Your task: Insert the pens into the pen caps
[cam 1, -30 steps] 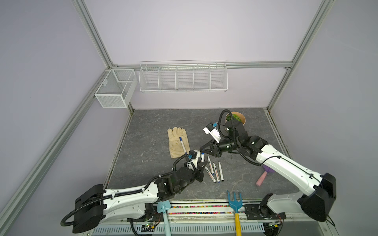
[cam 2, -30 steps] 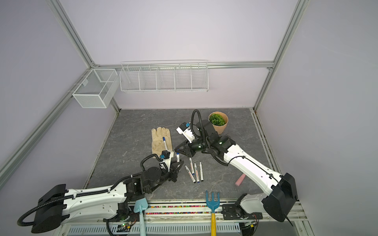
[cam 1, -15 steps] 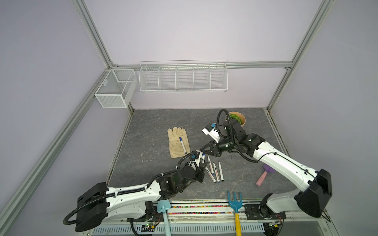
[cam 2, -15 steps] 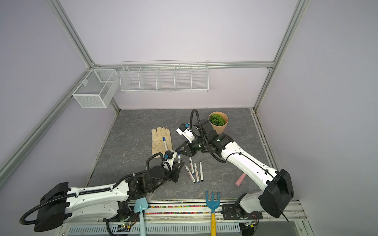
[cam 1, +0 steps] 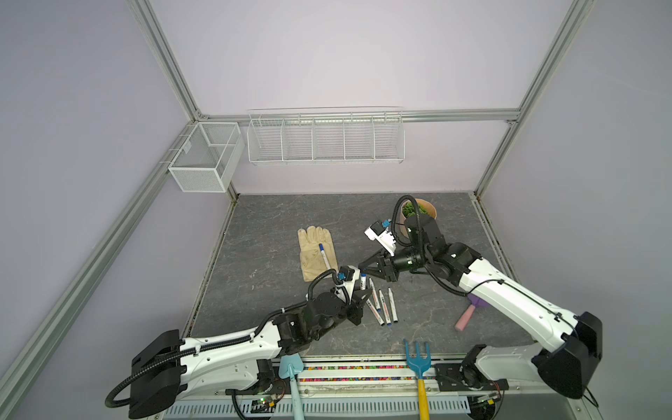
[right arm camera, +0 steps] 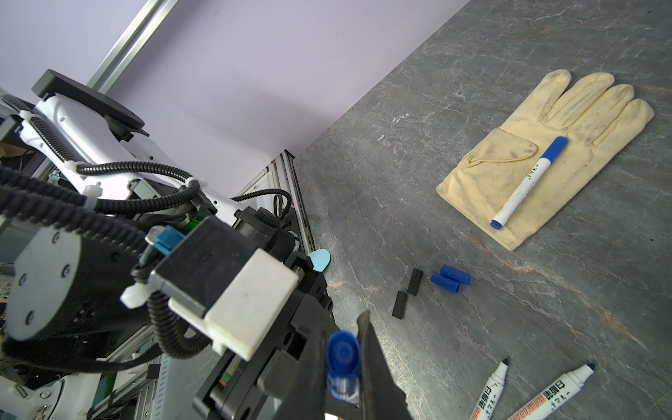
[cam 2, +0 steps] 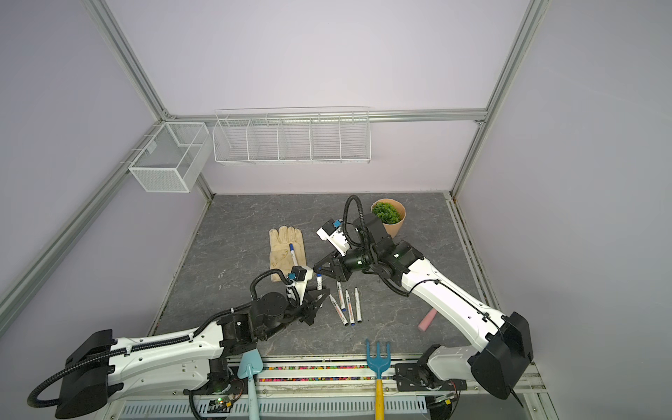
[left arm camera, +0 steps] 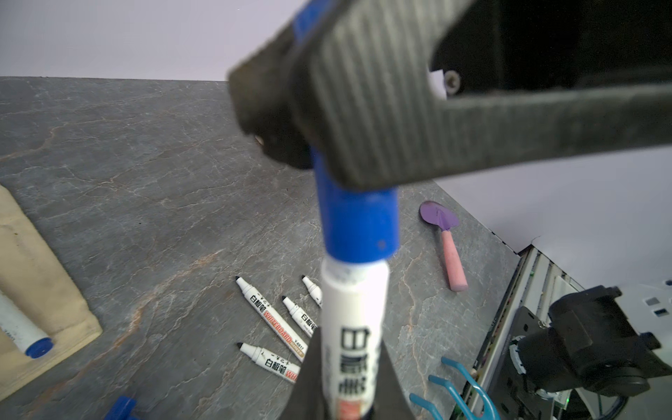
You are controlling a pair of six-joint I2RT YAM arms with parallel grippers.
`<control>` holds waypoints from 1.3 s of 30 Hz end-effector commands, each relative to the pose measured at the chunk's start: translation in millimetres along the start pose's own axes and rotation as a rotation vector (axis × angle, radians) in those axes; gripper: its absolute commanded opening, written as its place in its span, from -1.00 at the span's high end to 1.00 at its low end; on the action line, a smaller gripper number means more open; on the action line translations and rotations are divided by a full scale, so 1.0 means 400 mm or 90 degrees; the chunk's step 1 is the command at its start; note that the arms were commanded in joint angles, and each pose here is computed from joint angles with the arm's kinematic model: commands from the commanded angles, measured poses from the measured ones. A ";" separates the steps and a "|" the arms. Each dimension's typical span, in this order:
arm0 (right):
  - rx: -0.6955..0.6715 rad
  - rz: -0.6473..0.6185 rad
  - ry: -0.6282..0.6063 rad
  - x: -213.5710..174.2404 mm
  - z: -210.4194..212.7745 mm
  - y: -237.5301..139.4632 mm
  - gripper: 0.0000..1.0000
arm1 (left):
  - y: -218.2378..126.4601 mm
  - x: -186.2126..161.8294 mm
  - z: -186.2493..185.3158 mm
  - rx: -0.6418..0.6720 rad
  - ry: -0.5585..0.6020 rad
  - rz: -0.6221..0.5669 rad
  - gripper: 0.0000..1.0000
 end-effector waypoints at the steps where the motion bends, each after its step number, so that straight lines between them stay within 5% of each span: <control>1: 0.121 0.200 0.132 -0.176 0.050 0.012 0.87 | -0.027 0.186 0.047 0.053 -0.096 -0.198 1.00; 26: 0.134 0.224 0.223 -0.204 0.046 -0.020 0.87 | -0.047 0.270 0.062 0.075 -0.018 -0.214 1.00; 39: 0.190 0.240 0.223 -0.212 0.083 -0.030 0.87 | -0.029 0.262 0.054 0.061 -0.037 -0.207 1.00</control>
Point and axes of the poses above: each gripper's point midway between its finger pads, its own y axis out along the fingers, its own z axis along the line the jaws close on, x = y × z, the point moved 5 cm from there along -y, back along the fingers, and after that the axes turned 11 degrees about y, right-handed, at the moved point
